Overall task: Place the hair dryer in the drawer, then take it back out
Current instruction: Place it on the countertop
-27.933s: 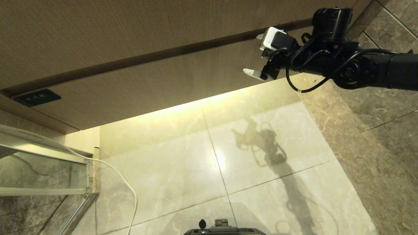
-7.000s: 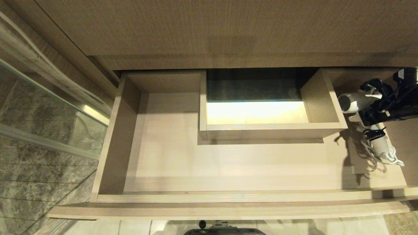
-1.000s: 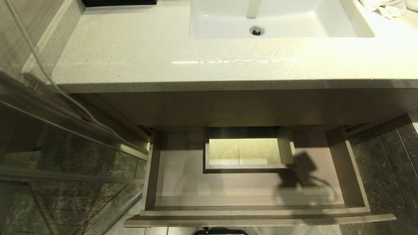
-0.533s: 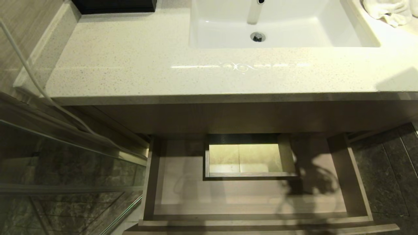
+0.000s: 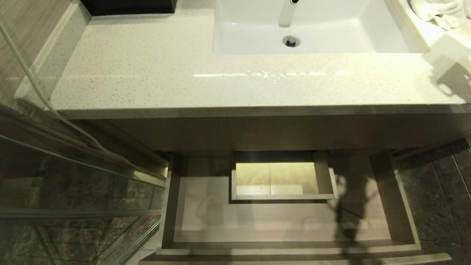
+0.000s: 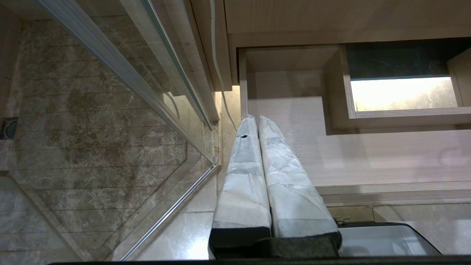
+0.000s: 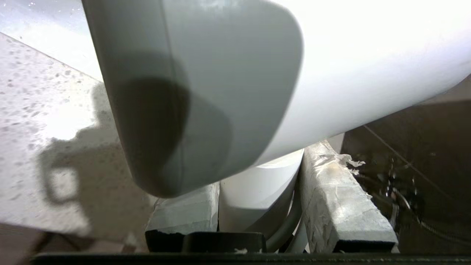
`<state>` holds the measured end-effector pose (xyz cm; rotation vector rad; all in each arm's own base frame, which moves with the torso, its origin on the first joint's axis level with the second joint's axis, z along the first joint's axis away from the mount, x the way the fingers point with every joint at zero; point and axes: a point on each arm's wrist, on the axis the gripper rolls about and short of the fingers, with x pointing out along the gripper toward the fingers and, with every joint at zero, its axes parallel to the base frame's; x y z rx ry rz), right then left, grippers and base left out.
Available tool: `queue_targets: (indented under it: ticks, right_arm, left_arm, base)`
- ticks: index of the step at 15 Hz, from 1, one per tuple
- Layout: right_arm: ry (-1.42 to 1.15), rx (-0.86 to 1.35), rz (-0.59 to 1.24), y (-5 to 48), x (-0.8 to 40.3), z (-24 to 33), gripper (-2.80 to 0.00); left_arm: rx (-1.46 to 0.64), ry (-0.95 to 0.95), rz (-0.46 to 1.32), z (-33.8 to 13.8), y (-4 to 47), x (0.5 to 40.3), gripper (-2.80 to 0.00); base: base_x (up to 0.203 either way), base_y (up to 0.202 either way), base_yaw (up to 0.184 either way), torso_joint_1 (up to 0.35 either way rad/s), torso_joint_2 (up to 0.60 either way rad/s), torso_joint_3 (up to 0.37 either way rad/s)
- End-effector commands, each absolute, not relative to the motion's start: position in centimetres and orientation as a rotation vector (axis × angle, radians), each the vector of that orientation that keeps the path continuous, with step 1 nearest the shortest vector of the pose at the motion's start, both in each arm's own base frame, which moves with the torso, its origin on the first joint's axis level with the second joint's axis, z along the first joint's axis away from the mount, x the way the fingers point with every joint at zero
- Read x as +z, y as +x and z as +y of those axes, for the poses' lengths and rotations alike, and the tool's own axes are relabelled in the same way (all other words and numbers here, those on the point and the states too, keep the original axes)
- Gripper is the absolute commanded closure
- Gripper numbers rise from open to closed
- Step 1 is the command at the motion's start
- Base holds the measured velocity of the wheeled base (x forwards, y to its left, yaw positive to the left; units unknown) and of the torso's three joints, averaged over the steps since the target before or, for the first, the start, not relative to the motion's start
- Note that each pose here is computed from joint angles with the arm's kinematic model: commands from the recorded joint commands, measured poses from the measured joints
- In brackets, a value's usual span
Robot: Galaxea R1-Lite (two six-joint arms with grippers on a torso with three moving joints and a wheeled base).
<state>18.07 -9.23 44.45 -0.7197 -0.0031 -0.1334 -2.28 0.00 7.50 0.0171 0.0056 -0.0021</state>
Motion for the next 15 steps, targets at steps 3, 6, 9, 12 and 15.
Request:
queue_targets:
  ticks: [3,6,9,12,15]
  right_arm:
    - [-0.737,-0.032,0.024,25.4,41.2,-12.3,0.0]
    - [-0.759,-0.004,0.011,27.8,40.1,-12.6,0.0]
    - [-0.764,0.014,0.005,28.6,39.7,-12.4,-2.8]
    - [-0.784,0.005,-0.026,28.0,40.4,-12.0,-2.8]
    - [-0.794,0.015,-0.068,24.6,42.4,-10.5,-2.8]
  left_arm:
    - [-0.002,0.017,0.008,0.0,-2.3,7.4,0.0]
    - [-0.002,0.017,0.008,0.0,-2.3,7.4,0.0]
    - [-0.002,0.017,0.008,0.0,-2.3,7.4,0.0]
    - [-0.003,0.017,0.008,0.0,-2.3,7.4,0.0]
    - [-0.002,0.017,0.008,0.0,-2.3,7.4,0.0]
  base:
    - [0.0,0.0,0.0,0.0,0.0,0.0]
    - [0.0,0.0,0.0,0.0,0.0,0.0]
    - [0.0,0.0,0.0,0.0,0.0,0.0]
    - [0.0,0.0,0.0,0.0,0.0,0.0]
    - [0.0,0.0,0.0,0.0,0.0,0.0]
